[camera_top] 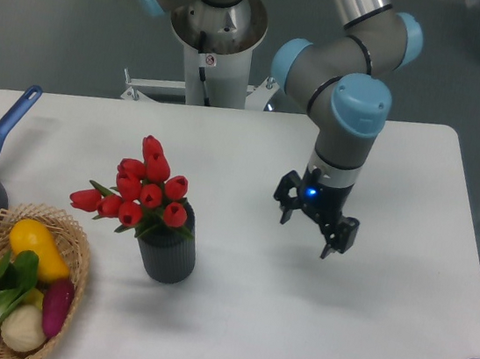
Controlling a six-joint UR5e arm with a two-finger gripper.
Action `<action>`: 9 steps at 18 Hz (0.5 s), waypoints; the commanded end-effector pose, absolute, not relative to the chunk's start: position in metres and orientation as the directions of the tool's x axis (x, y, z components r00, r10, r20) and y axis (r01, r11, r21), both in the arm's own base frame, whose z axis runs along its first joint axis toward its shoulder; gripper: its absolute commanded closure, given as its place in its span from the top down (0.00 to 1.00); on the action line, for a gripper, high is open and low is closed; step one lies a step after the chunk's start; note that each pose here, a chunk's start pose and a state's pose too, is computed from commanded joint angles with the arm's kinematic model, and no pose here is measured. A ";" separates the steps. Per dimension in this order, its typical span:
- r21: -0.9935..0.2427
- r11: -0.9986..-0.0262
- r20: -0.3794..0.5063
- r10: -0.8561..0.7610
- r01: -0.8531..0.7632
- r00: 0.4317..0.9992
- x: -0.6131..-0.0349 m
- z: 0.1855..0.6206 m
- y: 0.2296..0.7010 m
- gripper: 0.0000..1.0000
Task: Pick up the flowers from the vase
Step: 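Move the open gripper toward the red tulip stems above the vase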
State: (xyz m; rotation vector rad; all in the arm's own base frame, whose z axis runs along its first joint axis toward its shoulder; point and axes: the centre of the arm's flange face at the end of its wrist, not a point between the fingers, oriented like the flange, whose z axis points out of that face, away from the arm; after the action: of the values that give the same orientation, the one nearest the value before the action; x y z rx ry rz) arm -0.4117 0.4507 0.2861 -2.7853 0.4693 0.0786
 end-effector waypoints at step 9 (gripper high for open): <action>-0.459 -0.814 -0.084 -0.360 -0.356 0.929 -0.348 0.315 0.447 1.00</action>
State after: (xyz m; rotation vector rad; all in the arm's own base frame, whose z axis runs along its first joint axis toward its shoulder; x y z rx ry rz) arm -0.3481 0.4468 0.3151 -2.6058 0.5141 -0.0094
